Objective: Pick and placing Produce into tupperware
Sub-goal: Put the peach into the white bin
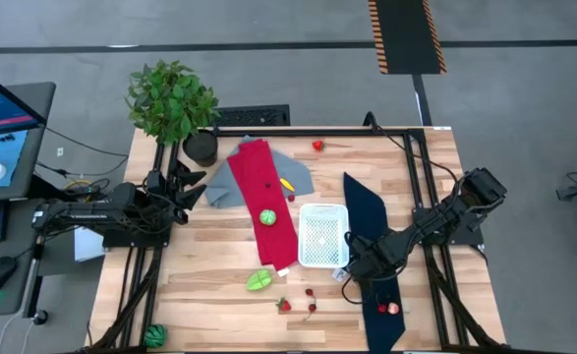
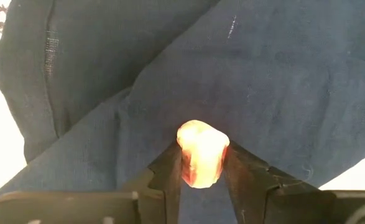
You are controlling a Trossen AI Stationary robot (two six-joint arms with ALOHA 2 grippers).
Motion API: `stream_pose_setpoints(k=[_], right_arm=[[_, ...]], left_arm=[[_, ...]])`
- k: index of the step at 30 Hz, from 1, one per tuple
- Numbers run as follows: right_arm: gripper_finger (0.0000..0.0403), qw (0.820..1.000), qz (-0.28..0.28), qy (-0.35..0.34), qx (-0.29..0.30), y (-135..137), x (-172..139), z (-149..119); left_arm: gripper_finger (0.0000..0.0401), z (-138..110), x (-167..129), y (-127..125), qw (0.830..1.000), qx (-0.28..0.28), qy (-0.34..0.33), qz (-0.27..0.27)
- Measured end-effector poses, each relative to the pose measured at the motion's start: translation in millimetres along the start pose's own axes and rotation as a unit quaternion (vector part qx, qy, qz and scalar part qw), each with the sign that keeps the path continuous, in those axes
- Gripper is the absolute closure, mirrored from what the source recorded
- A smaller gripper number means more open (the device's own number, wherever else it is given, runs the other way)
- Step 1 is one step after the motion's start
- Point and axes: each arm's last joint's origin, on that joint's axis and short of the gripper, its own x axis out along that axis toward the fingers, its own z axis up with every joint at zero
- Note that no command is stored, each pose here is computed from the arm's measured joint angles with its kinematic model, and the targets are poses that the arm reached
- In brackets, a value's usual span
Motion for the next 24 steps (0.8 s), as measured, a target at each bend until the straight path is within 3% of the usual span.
stream_pose_setpoints(k=[11, 24], right_arm=[[0.0279, 1.000, -0.019, 0.012, -0.021, -3, -15, 8], [0.0275, 0.997, -0.057, -0.046, -0.034, -2, -58, 31]], left_arm=[[0.0205, 0, 0, 0, 1.000, 0.000, 0.000, 0.000], [0.0205, 0, 0, 0, 1.000, 0.000, 0.000, 0.000]])
